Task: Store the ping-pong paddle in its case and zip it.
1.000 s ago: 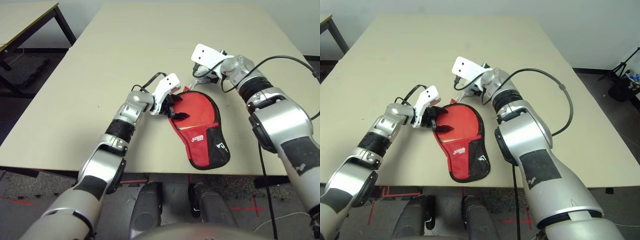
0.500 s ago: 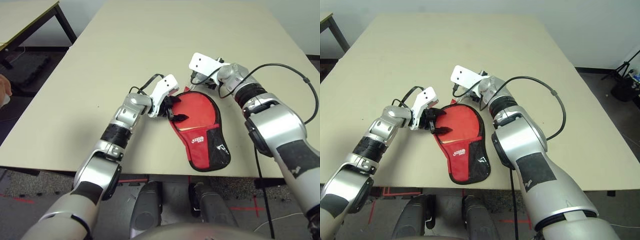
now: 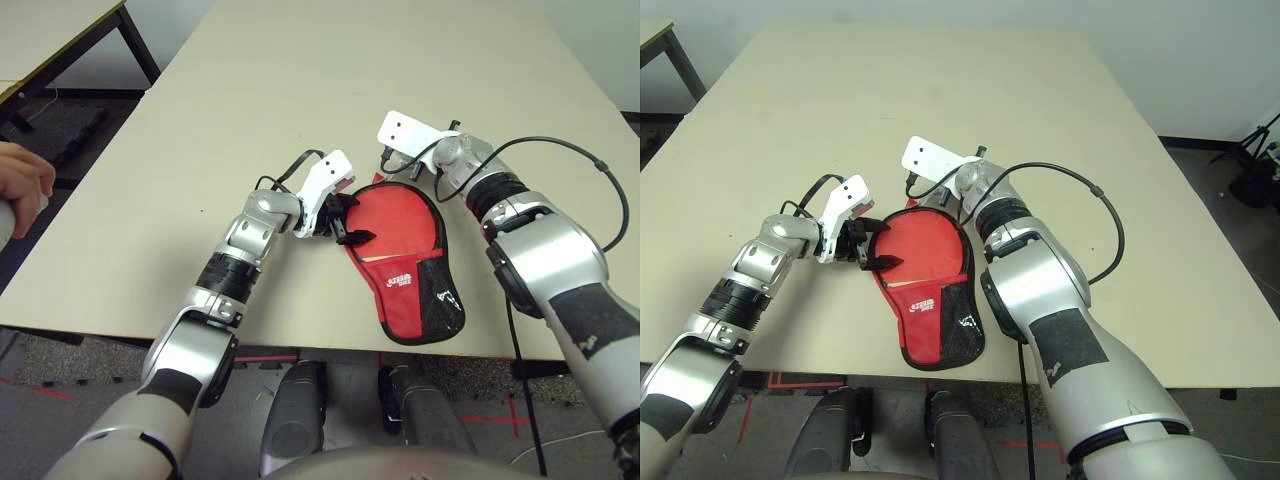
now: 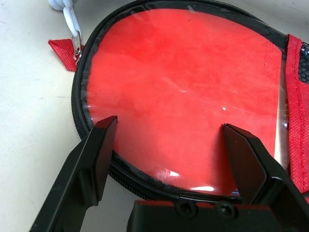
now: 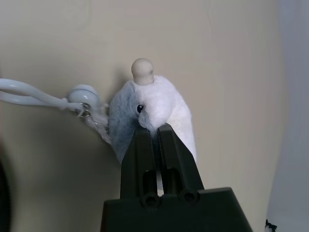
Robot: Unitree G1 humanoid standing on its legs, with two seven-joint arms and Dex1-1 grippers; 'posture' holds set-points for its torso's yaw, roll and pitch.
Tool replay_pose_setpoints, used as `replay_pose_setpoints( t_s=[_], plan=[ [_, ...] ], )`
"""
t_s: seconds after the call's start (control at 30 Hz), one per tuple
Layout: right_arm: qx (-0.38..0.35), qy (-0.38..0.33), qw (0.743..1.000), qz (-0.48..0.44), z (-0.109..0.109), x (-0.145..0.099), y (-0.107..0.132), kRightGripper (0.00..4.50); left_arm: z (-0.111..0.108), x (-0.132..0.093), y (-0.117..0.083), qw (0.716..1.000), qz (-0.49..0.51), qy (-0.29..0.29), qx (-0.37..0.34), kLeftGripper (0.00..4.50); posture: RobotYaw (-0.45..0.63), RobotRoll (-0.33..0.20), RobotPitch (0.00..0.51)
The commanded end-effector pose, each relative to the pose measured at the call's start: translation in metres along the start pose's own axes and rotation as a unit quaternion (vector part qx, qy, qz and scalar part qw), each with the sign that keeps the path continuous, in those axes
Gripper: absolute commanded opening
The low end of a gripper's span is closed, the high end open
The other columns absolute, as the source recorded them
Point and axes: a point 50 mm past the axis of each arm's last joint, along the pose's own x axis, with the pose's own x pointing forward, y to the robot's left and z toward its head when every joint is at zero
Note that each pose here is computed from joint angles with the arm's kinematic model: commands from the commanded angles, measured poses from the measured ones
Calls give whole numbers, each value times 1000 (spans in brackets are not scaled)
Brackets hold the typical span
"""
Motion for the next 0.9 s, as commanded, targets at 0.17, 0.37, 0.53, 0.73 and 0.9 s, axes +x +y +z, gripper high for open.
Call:
replay_pose_setpoints(
  t_s=[0.17, 0.37, 0.53, 0.73, 0.9],
  plan=[
    [29, 33, 998, -40, -16, -11, -32, 20, -14, 14, -2, 999, -13, 38, -10, 4500, 186, 0, 146],
    [58, 64, 996, 8, -28, -18, -39, 20, -11, 24, -2, 999, -22, 41, -3, 4500, 106, 0, 136],
    [61, 88, 991, 75, -42, -20, -32, 20, -10, 30, 0, 998, -31, 51, 0, 4500, 44, 0, 135],
    [53, 107, 985, 126, -53, -23, -25, 20, -5, 38, 3, 998, -33, 61, -2, 4500, -26, 0, 141],
    [42, 128, 980, 148, -68, -32, -25, 20, 0, 43, 4, 997, -34, 65, 0, 4500, -61, 0, 146]
  ],
)
